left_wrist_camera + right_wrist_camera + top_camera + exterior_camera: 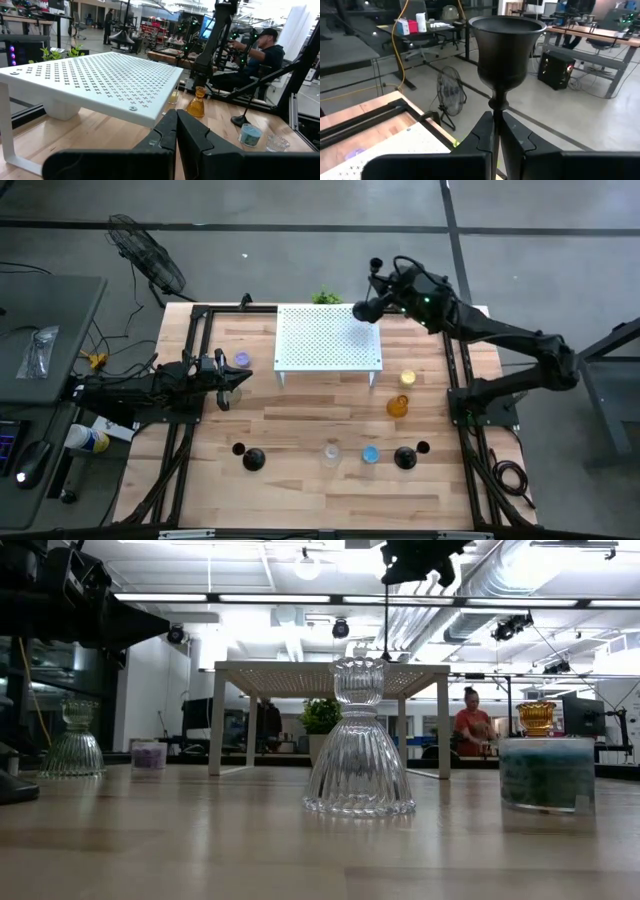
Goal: Pick & Place candle stick holders
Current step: Put the top black candle holder on the shelf, then put the right black candle holder on the shelf aligned with the black candle holder
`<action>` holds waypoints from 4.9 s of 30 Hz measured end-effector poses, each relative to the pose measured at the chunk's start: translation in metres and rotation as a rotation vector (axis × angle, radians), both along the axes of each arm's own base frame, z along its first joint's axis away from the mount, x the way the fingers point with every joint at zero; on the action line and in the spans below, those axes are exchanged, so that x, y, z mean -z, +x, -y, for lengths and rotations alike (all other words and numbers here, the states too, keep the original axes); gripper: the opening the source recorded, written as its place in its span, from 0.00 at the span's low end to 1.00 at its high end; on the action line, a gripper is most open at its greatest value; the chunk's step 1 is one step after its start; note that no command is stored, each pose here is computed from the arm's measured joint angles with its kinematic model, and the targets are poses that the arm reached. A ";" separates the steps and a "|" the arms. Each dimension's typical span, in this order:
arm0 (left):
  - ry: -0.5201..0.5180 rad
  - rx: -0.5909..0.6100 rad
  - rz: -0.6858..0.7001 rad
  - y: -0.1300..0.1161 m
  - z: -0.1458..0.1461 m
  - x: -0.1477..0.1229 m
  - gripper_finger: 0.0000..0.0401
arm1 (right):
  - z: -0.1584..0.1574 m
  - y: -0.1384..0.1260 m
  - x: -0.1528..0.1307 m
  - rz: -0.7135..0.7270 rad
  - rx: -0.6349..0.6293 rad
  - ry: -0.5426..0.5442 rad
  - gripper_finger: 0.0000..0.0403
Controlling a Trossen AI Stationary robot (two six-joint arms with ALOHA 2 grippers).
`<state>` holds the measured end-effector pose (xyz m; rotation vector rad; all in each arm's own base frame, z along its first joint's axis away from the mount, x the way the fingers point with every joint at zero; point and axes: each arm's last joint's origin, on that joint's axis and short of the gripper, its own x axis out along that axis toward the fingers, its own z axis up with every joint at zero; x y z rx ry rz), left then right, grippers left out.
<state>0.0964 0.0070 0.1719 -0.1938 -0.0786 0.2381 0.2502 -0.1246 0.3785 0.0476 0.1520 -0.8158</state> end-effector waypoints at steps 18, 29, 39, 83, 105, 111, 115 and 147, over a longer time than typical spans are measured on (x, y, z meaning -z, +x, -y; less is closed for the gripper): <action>0.000 0.001 -0.001 0.000 0.000 0.000 0.01 | 0.011 0.018 0.016 0.010 0.119 0.061 0.01; 0.000 0.000 0.000 0.000 0.000 0.000 0.01 | 0.015 0.023 0.025 0.048 0.145 0.135 0.01; 0.000 0.000 0.000 0.000 0.000 0.000 0.01 | 0.014 0.026 0.023 0.056 0.121 0.109 0.01; 0.000 0.000 -0.001 0.000 0.000 0.000 0.01 | 0.034 0.090 0.025 -0.009 -0.125 0.085 0.01; 0.000 0.000 -0.001 0.000 0.000 0.000 0.01 | 0.035 0.089 0.027 -0.048 -0.056 0.069 0.18; 0.000 0.000 0.000 0.000 0.000 0.000 0.01 | 0.035 0.089 0.027 -0.042 -0.049 0.067 0.28; 0.000 0.000 -0.001 0.000 0.000 0.000 0.01 | 0.035 0.089 0.027 -0.038 -0.052 0.068 0.34; 0.000 0.000 0.000 0.000 0.000 0.000 0.01 | -0.054 0.030 -0.002 -0.175 -0.031 0.296 0.51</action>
